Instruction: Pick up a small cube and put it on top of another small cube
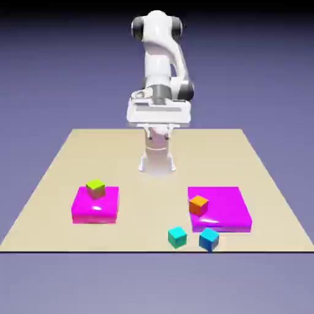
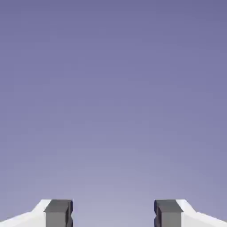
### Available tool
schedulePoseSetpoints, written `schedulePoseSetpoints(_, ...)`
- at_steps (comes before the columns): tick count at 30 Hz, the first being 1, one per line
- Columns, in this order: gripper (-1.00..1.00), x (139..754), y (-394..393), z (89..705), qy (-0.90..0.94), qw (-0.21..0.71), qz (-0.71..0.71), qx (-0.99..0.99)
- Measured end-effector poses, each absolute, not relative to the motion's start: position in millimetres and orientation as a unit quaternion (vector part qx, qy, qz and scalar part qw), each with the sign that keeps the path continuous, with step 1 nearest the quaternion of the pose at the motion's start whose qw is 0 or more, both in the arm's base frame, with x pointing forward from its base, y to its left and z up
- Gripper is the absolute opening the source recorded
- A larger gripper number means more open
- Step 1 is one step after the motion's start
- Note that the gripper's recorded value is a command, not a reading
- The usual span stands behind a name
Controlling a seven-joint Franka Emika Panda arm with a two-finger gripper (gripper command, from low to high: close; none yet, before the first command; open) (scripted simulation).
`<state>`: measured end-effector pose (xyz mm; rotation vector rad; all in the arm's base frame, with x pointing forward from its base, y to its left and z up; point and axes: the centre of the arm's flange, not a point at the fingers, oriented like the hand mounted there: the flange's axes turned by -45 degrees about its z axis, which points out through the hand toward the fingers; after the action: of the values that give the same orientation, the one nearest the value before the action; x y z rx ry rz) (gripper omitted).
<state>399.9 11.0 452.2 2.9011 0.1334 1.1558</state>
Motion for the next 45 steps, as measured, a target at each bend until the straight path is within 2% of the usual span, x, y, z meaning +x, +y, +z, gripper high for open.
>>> schedulePoseSetpoints(8, 0.00, 463.6, 59.6, 399.0, 0.157, 0.017, 0.246, 0.956)
schedulePoseSetpoints(17, 0.00, 513.8, 125.1, 312.8, 0.287, 0.024, 0.101, 0.952)
schedulePoseSetpoints(27, 0.00, 533.8, 195.0, 193.7, 0.416, 0.027, -0.058, 0.907)
schedulePoseSetpoints(28, 0.00, 533.8, 195.0, 193.6, 0.416, 0.027, -0.058, 0.907)
schedulePoseSetpoints(32, 0.00, 529.8, 190.2, 125.1, 0.416, 0.027, -0.058, 0.907)
schedulePoseSetpoints(33, -1.00, 529.7, 190.1, 124.1, 0.416, 0.027, -0.058, 0.907)
schedulePoseSetpoints(35, -1.00, 529.6, 190.1, 124.0, 0.416, 0.027, -0.058, 0.907)
schedulePoseSetpoints(39, -1.00, 533.8, 195.0, 192.6, 0.416, 0.026, -0.059, 0.907)
schedulePoseSetpoints(45, -1.00, 491.7, 185.4, 250.1, 0.373, 0.018, -0.059, 0.926)
